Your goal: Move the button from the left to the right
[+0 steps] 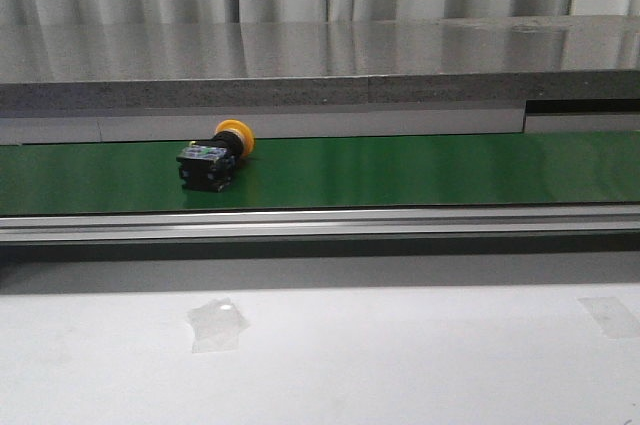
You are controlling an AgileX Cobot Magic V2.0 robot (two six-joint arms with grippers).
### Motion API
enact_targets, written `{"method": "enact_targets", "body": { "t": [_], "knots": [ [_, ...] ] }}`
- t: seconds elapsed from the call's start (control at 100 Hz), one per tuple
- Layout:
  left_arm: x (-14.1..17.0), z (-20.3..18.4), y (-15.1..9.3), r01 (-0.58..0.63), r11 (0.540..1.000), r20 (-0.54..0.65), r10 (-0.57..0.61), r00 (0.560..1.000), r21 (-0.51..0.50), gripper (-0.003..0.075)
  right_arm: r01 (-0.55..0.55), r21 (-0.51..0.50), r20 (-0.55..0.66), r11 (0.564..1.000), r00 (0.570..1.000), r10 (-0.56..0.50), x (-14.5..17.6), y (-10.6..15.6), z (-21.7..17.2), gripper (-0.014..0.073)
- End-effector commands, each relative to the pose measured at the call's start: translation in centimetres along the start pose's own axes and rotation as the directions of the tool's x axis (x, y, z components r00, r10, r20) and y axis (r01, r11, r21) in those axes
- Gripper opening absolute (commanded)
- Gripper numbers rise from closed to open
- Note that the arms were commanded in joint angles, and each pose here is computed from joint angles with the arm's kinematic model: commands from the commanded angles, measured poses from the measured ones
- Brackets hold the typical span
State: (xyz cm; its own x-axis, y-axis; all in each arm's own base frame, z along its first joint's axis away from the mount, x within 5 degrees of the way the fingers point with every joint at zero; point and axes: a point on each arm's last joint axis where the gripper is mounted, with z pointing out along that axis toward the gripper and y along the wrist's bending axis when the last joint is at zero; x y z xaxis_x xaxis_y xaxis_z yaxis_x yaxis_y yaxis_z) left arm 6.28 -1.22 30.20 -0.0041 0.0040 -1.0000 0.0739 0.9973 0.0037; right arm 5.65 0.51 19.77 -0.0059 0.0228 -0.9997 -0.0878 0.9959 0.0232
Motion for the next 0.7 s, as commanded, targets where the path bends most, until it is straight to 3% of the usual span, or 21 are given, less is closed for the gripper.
{"method": "enact_targets", "body": {
  "t": [0.0,0.36,0.69],
  "knots": [
    [-1.2,-0.1,0.3,0.025,0.999,0.062,-0.024,0.998,-0.028,-0.0020,0.008,-0.001,0.125,1.000,0.992,-0.008,-1.4,0.0,-0.3,-0.0101],
    [-1.2,-0.1,0.3,0.025,0.999,0.062,-0.024,0.998,-0.028,-0.0020,0.008,0.000,0.282,1.000,0.959,-0.008,-3.2,0.0,-0.6,-0.0101],
    [-1.2,-0.1,0.3,0.025,0.999,0.062,-0.024,0.998,-0.028,-0.0020,0.009,-0.004,0.150,1.000,0.989,-0.008,-7.7,0.2,-1.0,-0.0101]
  ]
}}
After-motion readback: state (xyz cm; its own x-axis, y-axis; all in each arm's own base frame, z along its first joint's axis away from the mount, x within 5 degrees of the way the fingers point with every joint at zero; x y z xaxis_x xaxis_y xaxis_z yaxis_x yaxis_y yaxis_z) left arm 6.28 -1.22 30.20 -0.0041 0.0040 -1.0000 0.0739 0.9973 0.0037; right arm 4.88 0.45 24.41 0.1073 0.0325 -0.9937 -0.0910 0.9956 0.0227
